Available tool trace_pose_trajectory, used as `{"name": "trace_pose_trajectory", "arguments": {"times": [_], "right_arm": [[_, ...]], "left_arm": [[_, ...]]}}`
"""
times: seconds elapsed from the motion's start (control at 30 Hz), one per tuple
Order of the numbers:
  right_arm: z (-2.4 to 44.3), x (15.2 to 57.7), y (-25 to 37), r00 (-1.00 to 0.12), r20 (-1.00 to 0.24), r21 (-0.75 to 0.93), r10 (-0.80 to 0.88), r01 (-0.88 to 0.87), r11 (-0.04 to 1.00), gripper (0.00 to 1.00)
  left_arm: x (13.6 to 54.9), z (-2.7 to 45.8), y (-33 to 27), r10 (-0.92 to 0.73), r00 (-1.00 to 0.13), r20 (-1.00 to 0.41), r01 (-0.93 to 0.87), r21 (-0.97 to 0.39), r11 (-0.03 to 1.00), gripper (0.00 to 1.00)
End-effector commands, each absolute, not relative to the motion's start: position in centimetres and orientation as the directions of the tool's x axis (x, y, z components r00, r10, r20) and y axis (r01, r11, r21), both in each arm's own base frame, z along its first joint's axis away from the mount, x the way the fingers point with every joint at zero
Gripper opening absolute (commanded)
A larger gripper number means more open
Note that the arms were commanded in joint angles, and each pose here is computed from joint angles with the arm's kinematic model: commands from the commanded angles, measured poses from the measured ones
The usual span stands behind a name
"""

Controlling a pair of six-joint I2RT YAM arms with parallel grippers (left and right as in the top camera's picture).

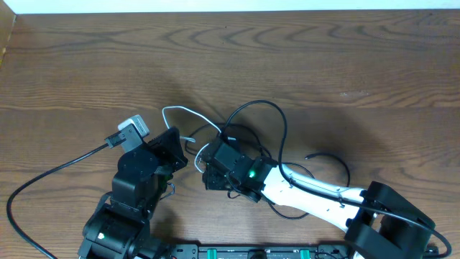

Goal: Untangle cables

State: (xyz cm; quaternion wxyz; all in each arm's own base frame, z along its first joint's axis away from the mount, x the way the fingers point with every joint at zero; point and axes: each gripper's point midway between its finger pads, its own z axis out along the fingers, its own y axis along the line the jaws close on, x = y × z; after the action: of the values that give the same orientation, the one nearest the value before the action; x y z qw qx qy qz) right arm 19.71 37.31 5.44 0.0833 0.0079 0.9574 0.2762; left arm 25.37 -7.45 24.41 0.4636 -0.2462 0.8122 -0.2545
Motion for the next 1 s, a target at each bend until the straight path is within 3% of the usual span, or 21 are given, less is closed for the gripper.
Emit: {"name": "trace_pose_trajectory", "arguments": {"times": [0.0,0.13,0.47,0.53,0.6,0.73,0.97], "right_arm": [[5.7,20.8,37.5,-0.974,-0.2,0.532,0.103,-0.02,0.846,0.39],[6.0,20.3,38.1,-0.981,-0.174,0.56,0.088,-0.025,0.828,0.4],[6.0,21.8,37.4,-0.955,-0.176,0.553,0.239,0.105,0.826,0.57],[6.1,22.0,37.5,-0.952,-0.182,0.56,0.245,0.105,0.822,0.57],[6.2,22.0,37.6,-0.952,-0.182,0.564,0.245,0.103,0.819,0.45],[6.2,21.9,37.6,-0.954,-0.177,0.566,0.242,0.102,0.818,0.01],[7.9,22.0,37.8,-0.958,-0.243,0.577,0.153,-0.016,0.816,0.01]], "left_arm": [[25.4,25.7,-6.9,-0.65,-0.417,-0.635,-0.167,-0.65,0.742,0.08],[25.2,25.4,-6.9,-0.646,-0.426,-0.634,-0.175,-0.643,0.746,0.07],[25.1,25.1,-6.8,-0.643,-0.433,-0.632,-0.183,-0.637,0.749,0.08],[25.1,25.1,-6.8,-0.643,-0.433,-0.632,-0.183,-0.637,0.749,0.08],[25.1,25.1,-6.8,-0.643,-0.433,-0.632,-0.183,-0.637,0.749,0.08],[25.1,25.1,-6.8,-0.642,-0.434,-0.632,-0.184,-0.636,0.75,0.08],[25.0,24.9,-6.8,-0.629,-0.44,-0.64,-0.182,-0.623,0.761,0.08]]}}
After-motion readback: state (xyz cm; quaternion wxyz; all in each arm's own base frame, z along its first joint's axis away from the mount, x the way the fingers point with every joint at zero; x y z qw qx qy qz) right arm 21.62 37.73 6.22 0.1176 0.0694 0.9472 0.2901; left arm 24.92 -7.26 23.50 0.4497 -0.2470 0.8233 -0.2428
